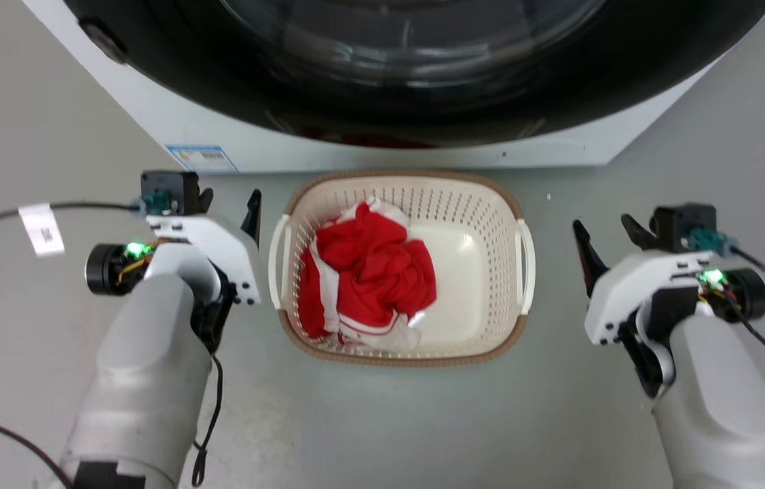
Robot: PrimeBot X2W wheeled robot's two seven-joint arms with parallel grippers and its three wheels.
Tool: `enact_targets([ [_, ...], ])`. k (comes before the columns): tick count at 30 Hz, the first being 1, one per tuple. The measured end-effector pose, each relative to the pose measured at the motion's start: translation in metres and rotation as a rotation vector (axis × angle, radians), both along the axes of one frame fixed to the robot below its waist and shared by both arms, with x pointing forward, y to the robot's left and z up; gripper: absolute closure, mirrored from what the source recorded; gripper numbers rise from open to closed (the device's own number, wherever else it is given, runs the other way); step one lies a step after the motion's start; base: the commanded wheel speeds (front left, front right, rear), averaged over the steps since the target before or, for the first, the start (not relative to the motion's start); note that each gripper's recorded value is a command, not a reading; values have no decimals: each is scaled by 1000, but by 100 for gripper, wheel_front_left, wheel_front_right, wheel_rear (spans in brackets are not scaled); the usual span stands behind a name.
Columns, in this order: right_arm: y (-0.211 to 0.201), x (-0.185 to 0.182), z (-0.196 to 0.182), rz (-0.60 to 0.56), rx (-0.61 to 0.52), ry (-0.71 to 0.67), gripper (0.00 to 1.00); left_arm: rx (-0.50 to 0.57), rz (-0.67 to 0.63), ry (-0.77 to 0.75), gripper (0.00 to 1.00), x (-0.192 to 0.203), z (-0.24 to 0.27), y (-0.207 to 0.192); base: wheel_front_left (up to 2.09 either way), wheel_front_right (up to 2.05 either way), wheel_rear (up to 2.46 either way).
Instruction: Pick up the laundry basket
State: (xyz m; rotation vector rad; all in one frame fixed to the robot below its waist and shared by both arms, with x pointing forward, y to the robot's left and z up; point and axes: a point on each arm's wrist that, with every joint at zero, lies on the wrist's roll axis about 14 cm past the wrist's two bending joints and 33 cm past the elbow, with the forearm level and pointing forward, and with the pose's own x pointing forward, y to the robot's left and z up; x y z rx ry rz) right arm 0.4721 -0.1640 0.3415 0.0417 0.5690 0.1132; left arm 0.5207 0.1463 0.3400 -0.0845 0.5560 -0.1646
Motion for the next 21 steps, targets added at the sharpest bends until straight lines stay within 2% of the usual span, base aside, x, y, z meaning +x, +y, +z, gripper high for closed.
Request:
enact_targets([
  [14, 9, 6, -98, 49, -4, 374, 0, 14, -74, 349, 0, 14, -93, -11, 0, 0, 0],
  [21, 8, 5, -132, 58, -5, 512, 0, 26, -106, 505, 0, 9, -133, -10, 0, 0, 0],
])
